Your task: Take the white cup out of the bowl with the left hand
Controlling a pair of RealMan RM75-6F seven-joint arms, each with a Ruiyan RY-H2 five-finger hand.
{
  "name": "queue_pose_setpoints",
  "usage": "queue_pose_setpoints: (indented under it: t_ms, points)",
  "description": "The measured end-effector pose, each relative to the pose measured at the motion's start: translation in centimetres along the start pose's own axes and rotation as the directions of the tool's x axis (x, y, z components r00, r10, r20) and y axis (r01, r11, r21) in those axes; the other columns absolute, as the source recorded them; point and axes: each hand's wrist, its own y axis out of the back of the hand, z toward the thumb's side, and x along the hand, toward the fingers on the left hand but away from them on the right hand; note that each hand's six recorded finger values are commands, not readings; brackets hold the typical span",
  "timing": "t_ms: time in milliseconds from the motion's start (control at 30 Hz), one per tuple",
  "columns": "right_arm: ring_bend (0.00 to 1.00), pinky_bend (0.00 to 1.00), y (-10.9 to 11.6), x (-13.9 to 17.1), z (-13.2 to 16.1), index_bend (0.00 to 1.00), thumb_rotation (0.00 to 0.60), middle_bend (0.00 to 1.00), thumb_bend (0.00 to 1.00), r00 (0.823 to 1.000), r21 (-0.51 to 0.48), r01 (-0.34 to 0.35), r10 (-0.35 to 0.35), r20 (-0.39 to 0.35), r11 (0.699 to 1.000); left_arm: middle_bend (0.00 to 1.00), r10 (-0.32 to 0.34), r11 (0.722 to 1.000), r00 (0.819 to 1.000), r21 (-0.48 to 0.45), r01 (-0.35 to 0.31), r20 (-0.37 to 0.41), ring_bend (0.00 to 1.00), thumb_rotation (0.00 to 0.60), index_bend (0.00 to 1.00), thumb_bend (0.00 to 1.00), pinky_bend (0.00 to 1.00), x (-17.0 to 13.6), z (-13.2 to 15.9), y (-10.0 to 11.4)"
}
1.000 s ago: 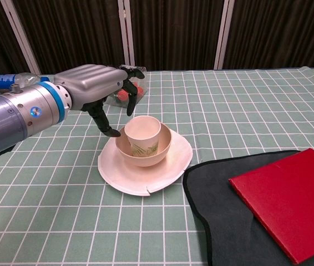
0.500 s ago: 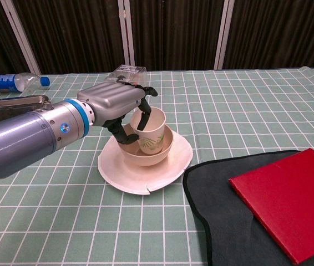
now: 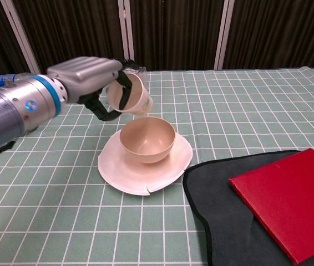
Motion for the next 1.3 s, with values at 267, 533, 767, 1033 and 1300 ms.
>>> queue_pose_setpoints:
  t_ms: [267, 533, 767, 1033, 1300]
  points:
    - [0.0, 0.0, -0.2, 0.0, 0.1, 0.04, 0.6, 0.0, 0.03, 1.0, 0.012, -0.002, 0.002, -0.001, 1.0, 0.0, -0.03, 0.999, 0.997, 0.029, 0.033, -0.077, 0.0, 0.6, 0.64, 0.54, 0.0, -4.1, -6.2, 1.5]
    - [0.0, 0.0, -0.5, 0.2, 0.6, 0.04, 0.6, 0.0, 0.03, 1.0, 0.022, -0.006, 0.006, -0.013, 1.0, 0.0, -0.159, 0.986, 0.974, 0.015, 0.164, -0.163, 0.0, 0.6, 0.64, 0.54, 0.0, -8.1, -10.7, -1.6]
    - [0.0, 0.0, -0.6, 0.2, 0.8, 0.04, 0.6, 0.0, 0.03, 1.0, 0.026, -0.006, 0.006, -0.016, 1.0, 0.0, -0.267, 0.963, 0.94, -0.028, 0.267, -0.212, 0.0, 0.6, 0.62, 0.54, 0.0, -10.1, -13.1, -4.1]
    - [0.0, 0.0, -0.7, 0.2, 0.8, 0.04, 0.6, 0.0, 0.03, 1.0, 0.029, -0.008, 0.008, -0.015, 1.0, 0.0, -0.325, 0.946, 0.916, -0.063, 0.319, -0.234, 0.0, 0.6, 0.6, 0.54, 0.0, -10.8, -14.4, -5.5]
    - [0.0, 0.0, -0.7, 0.2, 0.8, 0.04, 0.6, 0.0, 0.03, 1.0, 0.027, -0.004, 0.004, -0.015, 1.0, 0.0, -0.347, 0.937, 0.906, -0.049, 0.345, -0.242, 0.0, 0.6, 0.46, 0.45, 0.0, -10.9, -14.6, -6.3]
